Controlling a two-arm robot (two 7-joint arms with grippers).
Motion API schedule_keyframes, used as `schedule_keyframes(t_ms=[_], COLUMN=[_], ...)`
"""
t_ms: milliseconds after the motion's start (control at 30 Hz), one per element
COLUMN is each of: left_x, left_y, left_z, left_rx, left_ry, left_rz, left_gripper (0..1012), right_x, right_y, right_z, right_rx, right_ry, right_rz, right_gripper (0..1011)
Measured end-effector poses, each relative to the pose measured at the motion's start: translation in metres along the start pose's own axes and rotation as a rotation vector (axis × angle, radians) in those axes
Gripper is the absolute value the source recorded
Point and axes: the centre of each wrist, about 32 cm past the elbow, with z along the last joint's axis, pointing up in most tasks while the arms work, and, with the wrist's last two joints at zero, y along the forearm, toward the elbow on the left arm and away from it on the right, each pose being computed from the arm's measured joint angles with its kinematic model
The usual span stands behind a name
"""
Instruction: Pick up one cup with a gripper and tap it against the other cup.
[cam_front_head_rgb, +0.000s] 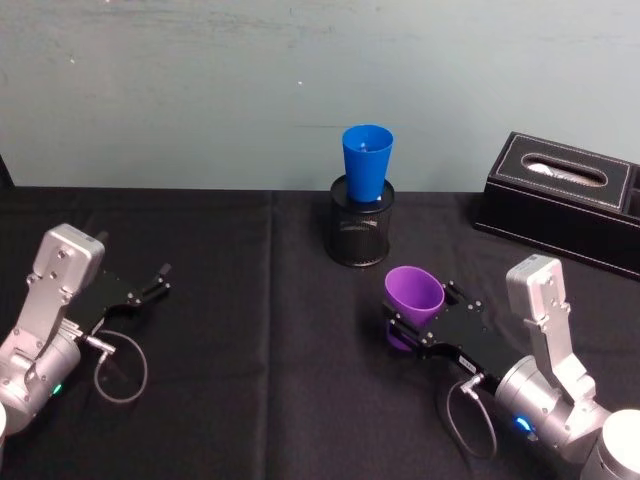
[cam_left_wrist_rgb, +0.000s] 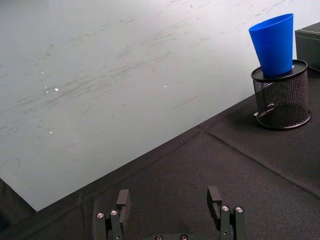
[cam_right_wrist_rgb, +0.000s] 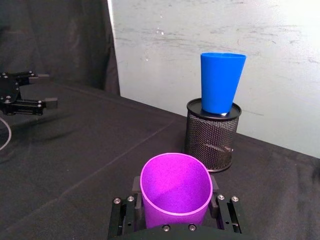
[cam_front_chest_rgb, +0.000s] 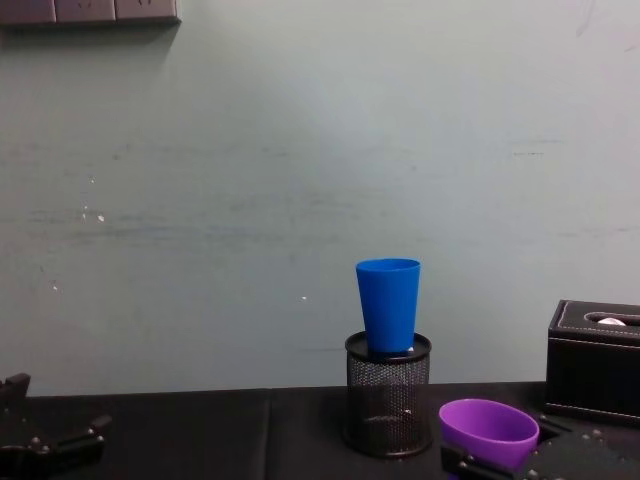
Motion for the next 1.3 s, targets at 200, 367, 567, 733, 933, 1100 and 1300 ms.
schedule_keyframes(t_ms=[200,367,567,733,933,1100,1300], left_x=[0.0000,0.0000,0.0000,0.0000,0.0000,0.0000,0.0000], left_y=[0.0000,0.0000,0.0000,0.0000,0.0000,0.0000,0.0000], left_z=[0.0000,0.0000,0.0000,0.0000,0.0000,0.0000,0.0000], left_rx=[0.000,0.000,0.000,0.000,0.000,0.000,0.000], left_ry=[0.000,0.000,0.000,0.000,0.000,0.000,0.000], left_rz=[0.000,0.000,0.000,0.000,0.000,0.000,0.000], left_gripper=[1011,1011,1012,1012,1011,1011,1011], right_x=[-0.0002,-0.0017,-0.0019,-0.0017,-0.0008,0.0003,0.0002], right_y=[-0.0004,-0.0022,-0.0032,-0.0033,-0.0031,-0.0024,-0.0023], right_z=[-0.0035,-0.0064,-0.0076,-0.0085,-0.0094,-0.0101,-0.0101], right_rx=[-0.002,-0.009,-0.013,-0.016,-0.019,-0.023,-0.023], right_ry=[-0.001,0.002,0.008,0.013,0.014,0.013,0.013], right_rz=[0.003,0.007,0.007,0.009,0.007,0.009,0.009], right_gripper=[734,734,734,734,734,734,734])
